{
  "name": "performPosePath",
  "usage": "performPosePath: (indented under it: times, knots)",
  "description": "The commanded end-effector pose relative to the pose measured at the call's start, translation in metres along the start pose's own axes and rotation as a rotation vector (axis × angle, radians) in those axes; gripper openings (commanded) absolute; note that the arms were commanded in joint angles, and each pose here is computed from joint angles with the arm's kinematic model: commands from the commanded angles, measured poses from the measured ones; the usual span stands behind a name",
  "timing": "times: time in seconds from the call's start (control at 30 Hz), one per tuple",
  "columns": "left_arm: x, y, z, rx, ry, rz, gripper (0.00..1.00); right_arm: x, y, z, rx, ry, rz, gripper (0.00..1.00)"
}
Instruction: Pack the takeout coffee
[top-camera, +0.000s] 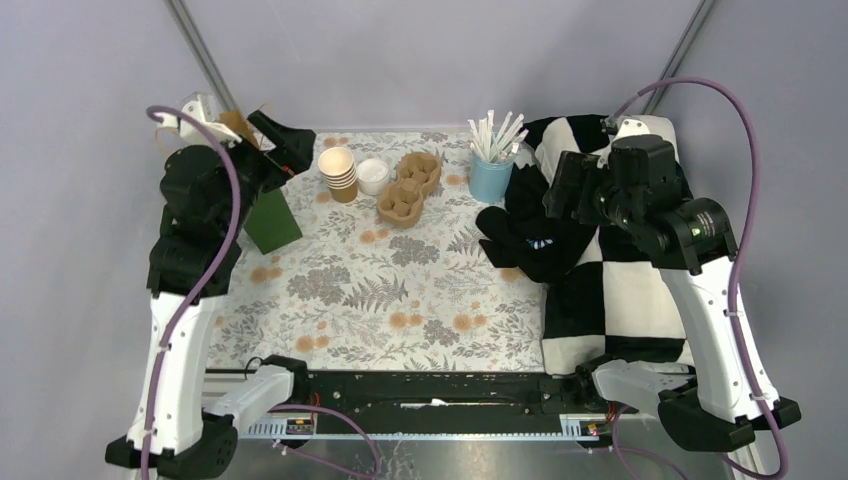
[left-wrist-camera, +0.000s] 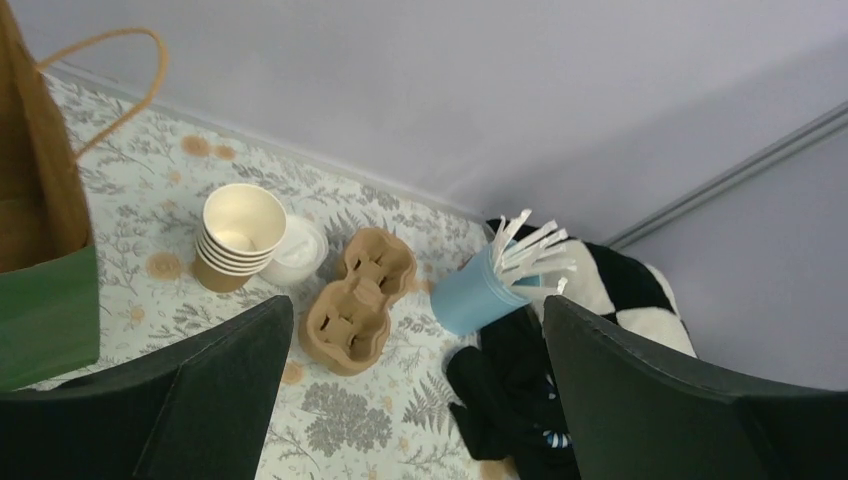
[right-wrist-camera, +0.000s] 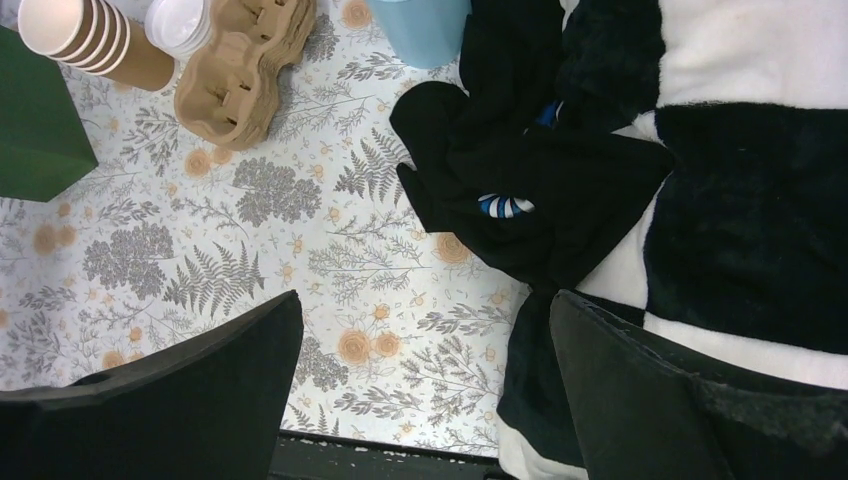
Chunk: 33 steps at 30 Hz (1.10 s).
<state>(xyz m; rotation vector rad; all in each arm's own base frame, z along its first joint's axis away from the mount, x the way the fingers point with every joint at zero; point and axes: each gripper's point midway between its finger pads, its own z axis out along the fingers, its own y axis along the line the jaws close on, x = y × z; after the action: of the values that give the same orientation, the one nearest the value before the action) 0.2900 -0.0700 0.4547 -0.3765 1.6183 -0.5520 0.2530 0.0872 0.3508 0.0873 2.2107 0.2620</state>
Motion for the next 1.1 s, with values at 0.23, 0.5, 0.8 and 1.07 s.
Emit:
performPosePath:
  times: [0.23, 0.5, 0.8, 1.07]
  knots:
    - [0.122, 0.013, 0.079, -0.059, 0.504, 0.111, 0.99, 0.027, 0.001, 0.014, -0.016, 0.124, -0.029, 1.0]
    - [0.189, 0.062, 0.159, -0.247, 0.651, 0.315, 0.93, 0.051, -0.003, 0.022, -0.009, 0.227, -0.07, 1.0]
    - [0.184, 0.092, 0.228, -0.371, 0.595, 0.424, 0.59, 0.063, 0.0, 0.04, -0.014, 0.309, -0.08, 1.0]
    - [0.191, 0.126, 0.248, -0.437, 0.637, 0.399, 0.53, 0.05, 0.003, 0.056, -0.001, 0.301, -0.111, 1.0]
